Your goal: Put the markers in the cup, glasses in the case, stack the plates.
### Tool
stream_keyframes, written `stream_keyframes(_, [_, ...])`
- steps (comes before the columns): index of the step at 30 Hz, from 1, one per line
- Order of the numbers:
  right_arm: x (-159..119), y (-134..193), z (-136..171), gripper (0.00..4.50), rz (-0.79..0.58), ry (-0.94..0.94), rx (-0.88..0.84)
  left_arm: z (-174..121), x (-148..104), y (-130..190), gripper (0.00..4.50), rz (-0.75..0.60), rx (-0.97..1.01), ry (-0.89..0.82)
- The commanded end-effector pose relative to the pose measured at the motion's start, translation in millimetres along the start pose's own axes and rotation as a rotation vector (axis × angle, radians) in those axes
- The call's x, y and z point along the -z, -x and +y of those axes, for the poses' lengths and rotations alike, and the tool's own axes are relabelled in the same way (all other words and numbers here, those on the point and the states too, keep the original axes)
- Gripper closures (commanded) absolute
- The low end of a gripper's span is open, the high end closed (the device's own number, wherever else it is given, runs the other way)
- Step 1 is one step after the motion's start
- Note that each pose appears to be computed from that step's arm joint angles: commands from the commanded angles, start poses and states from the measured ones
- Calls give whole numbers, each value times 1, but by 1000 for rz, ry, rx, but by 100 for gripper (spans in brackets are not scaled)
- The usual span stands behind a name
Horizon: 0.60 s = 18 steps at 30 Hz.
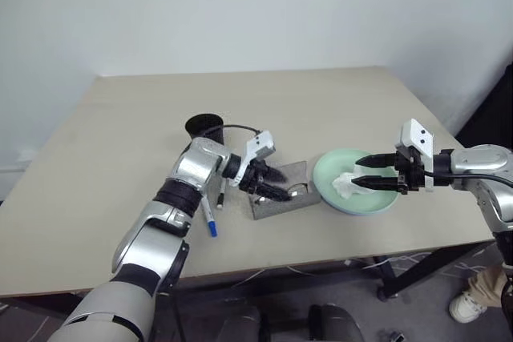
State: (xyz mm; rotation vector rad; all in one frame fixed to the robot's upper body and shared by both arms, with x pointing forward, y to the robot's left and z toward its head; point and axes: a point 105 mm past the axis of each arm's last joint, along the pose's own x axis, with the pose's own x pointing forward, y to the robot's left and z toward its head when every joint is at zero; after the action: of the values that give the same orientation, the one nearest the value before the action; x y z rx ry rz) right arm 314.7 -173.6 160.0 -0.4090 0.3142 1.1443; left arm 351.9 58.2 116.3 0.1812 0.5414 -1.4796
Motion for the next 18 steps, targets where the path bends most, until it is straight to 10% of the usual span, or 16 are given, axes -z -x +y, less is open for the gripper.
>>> stream_keyframes(1, [-9,3,-2,204,-21,39,14,0,-22,9,236,-53,-14,-56])
stream_keyframes(7, [-11,2,-3,204,-24,42,11,16,-36,20,440,-110,-116,-57])
stream_keyframes(18, [-12,1,-3,204,-30,46,10,60,-14,8,446,-55,-396,-7])
